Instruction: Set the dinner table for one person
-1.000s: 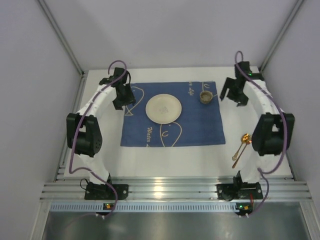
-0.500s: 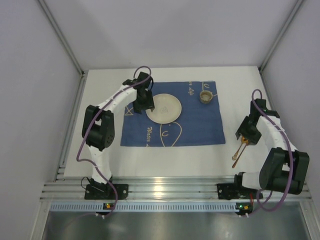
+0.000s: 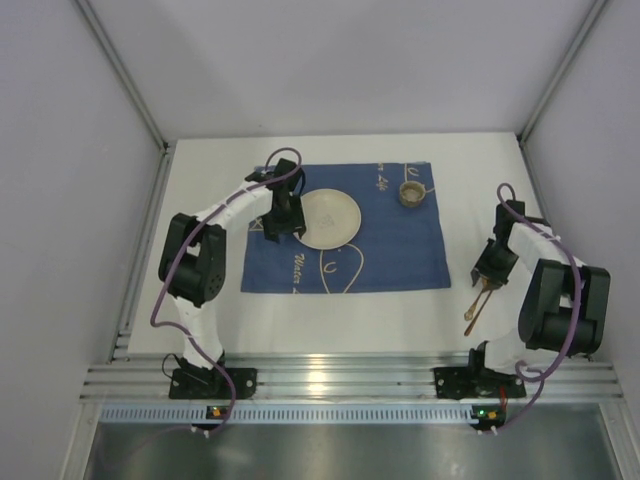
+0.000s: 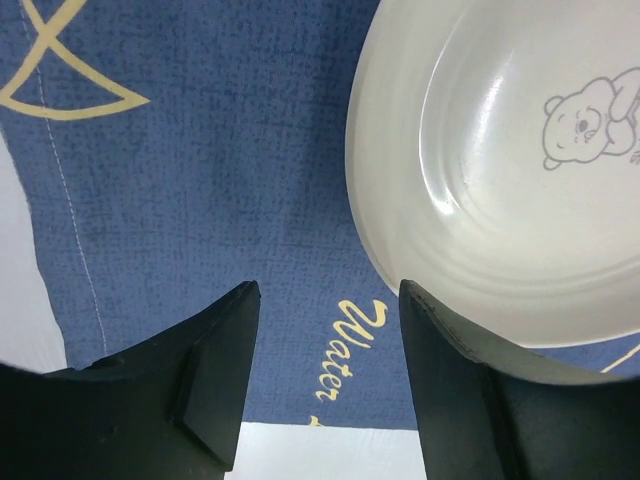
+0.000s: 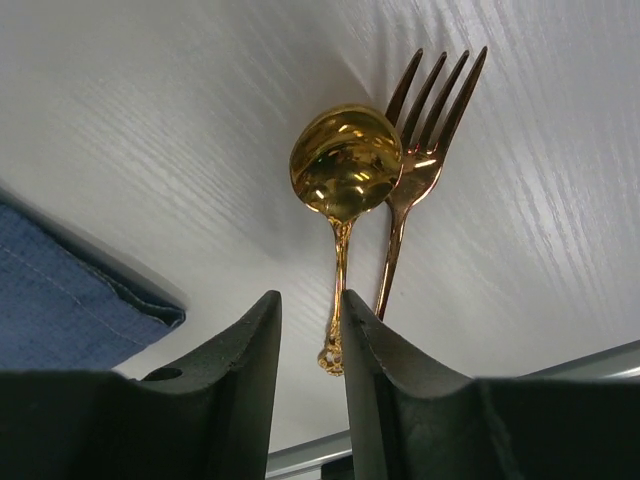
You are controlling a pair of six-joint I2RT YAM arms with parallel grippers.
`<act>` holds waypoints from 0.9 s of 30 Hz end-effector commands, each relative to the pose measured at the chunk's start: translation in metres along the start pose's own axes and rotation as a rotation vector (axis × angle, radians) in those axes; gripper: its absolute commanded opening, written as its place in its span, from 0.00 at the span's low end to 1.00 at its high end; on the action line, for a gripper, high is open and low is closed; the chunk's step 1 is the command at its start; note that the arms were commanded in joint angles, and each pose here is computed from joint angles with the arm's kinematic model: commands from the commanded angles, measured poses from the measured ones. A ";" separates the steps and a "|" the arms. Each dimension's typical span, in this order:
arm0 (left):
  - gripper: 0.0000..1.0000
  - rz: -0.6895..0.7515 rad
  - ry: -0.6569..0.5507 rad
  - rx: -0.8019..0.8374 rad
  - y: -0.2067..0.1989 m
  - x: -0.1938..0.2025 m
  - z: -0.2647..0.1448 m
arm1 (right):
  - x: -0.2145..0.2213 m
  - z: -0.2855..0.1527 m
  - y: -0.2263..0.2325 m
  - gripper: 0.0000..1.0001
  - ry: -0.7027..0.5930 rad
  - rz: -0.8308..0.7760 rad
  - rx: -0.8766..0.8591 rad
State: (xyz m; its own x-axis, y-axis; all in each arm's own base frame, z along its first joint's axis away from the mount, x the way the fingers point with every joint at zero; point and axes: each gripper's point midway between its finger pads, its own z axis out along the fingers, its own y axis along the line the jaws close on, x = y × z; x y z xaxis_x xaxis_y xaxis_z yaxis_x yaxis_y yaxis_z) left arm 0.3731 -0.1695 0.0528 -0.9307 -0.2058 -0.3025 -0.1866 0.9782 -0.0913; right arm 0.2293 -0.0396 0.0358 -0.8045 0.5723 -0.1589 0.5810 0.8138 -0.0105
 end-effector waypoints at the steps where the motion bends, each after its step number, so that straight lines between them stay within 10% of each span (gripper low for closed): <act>1: 0.63 -0.021 -0.099 0.035 -0.004 -0.018 -0.024 | -0.008 0.011 -0.005 0.31 -0.007 0.018 0.001; 10: 0.63 -0.022 -0.100 0.030 -0.006 -0.022 -0.023 | -0.007 0.024 -0.018 0.32 0.025 0.063 0.019; 27: 0.63 -0.020 -0.121 0.046 -0.017 -0.041 -0.030 | -0.040 0.017 -0.009 0.00 -0.027 0.038 0.010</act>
State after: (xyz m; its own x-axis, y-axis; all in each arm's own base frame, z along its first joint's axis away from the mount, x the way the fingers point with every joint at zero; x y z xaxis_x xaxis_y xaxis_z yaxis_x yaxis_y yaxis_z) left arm 0.3924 -0.1741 0.0811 -0.8994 -0.2208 -0.3772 -0.1871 0.9745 -0.1243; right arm 0.2267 -0.0595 0.0145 -0.7883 0.6080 -0.0942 0.6131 0.7891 -0.0374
